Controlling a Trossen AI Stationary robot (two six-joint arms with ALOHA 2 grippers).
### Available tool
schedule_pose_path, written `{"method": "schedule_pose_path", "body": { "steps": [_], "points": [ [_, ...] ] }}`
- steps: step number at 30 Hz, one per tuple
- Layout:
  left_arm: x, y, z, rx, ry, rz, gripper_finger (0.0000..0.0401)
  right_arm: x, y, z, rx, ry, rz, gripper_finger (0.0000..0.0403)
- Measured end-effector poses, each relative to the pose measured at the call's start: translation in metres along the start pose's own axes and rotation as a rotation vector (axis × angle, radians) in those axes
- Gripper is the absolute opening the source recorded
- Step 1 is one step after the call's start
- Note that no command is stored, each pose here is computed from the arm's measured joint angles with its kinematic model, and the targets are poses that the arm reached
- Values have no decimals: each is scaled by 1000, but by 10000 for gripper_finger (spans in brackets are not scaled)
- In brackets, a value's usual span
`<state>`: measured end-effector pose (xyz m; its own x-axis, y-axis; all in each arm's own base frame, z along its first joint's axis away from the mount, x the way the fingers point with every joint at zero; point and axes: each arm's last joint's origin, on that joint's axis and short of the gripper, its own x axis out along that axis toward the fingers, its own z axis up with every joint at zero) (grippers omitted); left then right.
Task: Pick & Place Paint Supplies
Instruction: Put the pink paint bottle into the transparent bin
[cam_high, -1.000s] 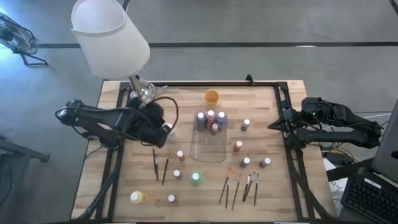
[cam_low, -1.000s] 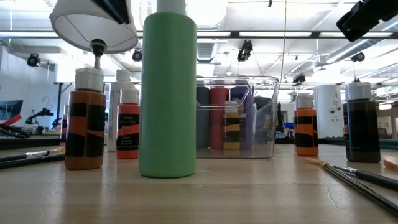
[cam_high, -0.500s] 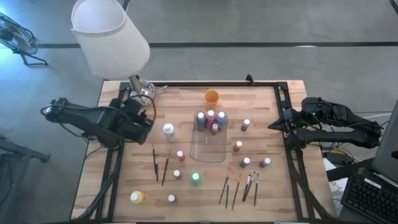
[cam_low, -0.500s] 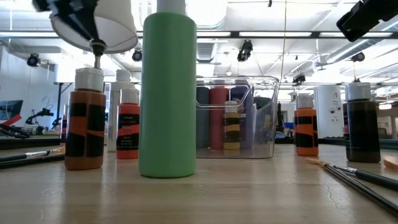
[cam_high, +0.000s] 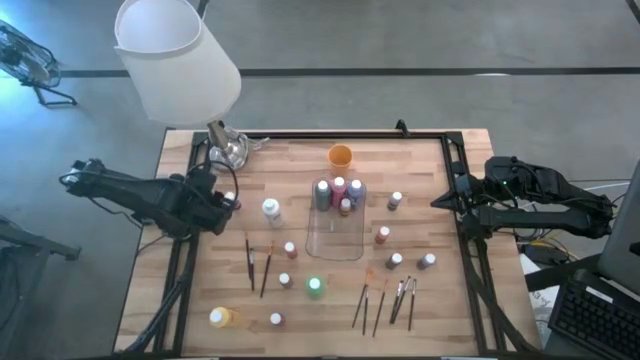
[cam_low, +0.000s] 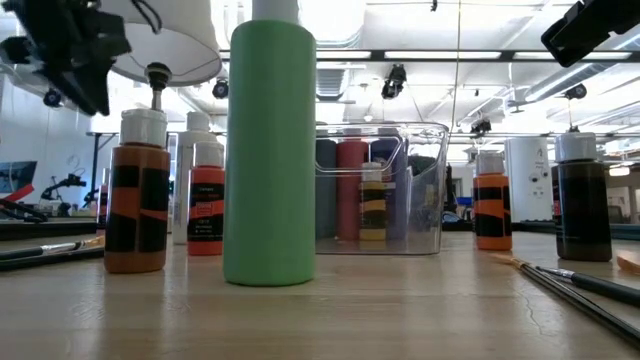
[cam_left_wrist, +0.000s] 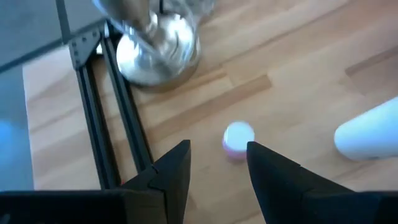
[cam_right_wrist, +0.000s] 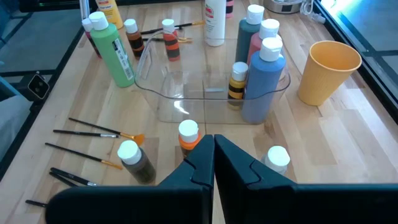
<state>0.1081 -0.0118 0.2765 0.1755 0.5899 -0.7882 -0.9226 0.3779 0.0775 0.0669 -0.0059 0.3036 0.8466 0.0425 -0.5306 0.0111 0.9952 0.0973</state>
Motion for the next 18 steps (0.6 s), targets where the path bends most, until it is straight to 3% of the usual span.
{"method": "schedule_pose_path", "body": {
  "steps": [18],
  "points": [
    [32,-18,-23,-98,6,-81,163,0,0,0,0,0,0,8]
  ]
}}
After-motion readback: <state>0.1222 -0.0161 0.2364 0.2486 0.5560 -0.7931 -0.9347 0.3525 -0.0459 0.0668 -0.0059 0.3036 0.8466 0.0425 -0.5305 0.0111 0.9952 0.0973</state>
